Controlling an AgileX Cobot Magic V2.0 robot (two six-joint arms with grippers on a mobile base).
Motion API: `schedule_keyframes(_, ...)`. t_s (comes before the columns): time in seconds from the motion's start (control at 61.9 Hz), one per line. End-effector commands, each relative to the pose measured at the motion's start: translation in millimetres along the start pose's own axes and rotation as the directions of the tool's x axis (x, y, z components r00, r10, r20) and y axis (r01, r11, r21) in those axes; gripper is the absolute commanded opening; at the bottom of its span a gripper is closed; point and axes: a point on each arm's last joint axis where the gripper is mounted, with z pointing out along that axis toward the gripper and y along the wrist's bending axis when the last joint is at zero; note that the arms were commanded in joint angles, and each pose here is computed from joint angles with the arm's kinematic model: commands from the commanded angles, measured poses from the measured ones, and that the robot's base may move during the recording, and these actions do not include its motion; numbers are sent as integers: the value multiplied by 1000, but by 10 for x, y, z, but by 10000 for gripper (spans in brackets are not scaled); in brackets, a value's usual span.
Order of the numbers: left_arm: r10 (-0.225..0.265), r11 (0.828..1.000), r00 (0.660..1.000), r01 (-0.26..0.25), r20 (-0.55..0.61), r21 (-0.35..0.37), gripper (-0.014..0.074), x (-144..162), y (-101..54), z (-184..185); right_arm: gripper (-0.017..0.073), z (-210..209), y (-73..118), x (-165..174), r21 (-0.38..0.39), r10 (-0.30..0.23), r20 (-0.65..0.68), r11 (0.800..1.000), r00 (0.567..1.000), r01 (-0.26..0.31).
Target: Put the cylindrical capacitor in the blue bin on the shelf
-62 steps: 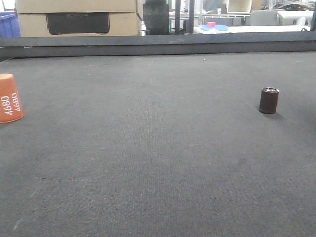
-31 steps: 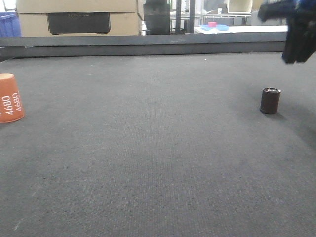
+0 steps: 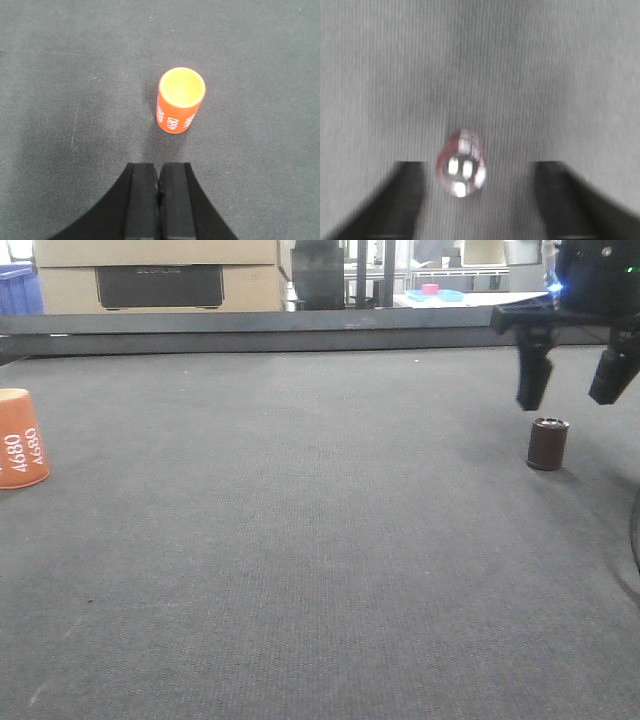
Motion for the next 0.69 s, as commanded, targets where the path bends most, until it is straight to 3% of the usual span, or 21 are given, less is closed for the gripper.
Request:
schedule_keyframes(0.0,-15,1000,1000,15,10,20,-111,-24,-28,-17,380,52,9,-40,-4,3,13,1000,1000,-3)
schedule_keyframes(0.242,-23,999,1000,23,10,26,-111,-24,-34,-17,349,336,5,-36,-5,8,-47,1000,999,-8)
schedule_keyframes(0.679,-23,999,1000,23,10,26,-111,-24,-34,-17,328,369,13,-36,-15,15,-53,1000,998,-16)
